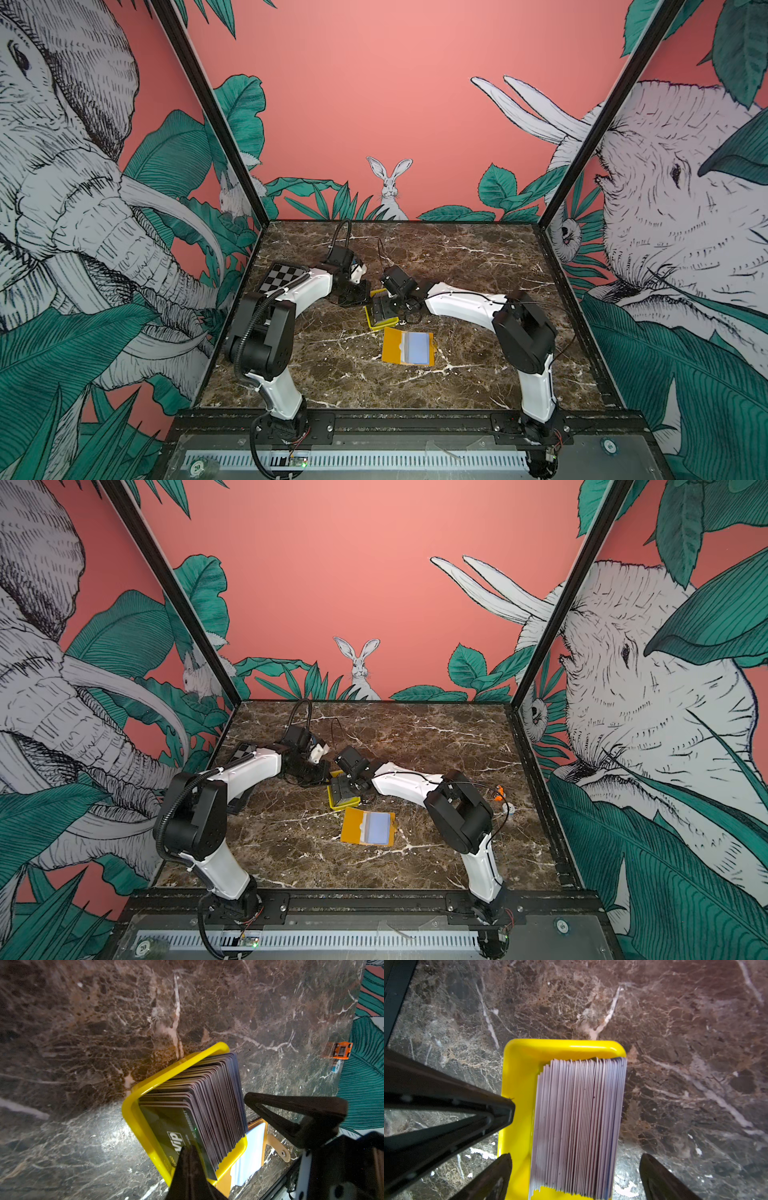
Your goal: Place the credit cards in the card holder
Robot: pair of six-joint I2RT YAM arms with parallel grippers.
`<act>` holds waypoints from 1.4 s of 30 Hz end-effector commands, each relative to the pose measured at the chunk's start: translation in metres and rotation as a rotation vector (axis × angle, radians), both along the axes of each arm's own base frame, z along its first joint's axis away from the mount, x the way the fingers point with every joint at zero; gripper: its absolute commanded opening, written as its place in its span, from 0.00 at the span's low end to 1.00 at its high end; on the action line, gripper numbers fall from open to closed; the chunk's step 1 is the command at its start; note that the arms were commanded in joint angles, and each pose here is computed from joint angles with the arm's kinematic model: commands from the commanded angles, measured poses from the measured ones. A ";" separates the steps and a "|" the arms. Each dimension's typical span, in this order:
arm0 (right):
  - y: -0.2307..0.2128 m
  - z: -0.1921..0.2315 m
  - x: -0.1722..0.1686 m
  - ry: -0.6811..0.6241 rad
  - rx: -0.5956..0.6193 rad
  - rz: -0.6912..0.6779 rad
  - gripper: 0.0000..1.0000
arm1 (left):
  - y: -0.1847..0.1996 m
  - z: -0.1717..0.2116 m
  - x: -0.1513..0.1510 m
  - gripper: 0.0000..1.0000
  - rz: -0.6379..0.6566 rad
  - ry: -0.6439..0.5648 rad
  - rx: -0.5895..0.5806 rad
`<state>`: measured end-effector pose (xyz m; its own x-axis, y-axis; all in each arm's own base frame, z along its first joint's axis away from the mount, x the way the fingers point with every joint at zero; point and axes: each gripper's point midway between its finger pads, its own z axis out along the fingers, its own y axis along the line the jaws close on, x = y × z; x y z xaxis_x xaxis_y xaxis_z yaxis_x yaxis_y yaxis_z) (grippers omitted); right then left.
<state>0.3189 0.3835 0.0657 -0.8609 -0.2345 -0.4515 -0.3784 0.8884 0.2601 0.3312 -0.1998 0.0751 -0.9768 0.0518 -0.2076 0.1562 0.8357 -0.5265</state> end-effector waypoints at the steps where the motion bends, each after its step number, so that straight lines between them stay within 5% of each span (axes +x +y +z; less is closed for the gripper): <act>1: 0.004 -0.003 0.005 -0.001 0.009 0.008 0.94 | 0.002 -0.002 -0.002 0.00 0.008 0.024 -0.002; 14: 0.008 -0.015 0.004 0.026 0.015 0.024 0.94 | 0.013 -0.017 -0.007 0.00 0.013 0.075 0.081; 42: -0.016 0.004 0.015 -0.014 0.032 -0.044 0.92 | 0.009 -0.020 -0.007 0.00 0.006 0.088 0.058</act>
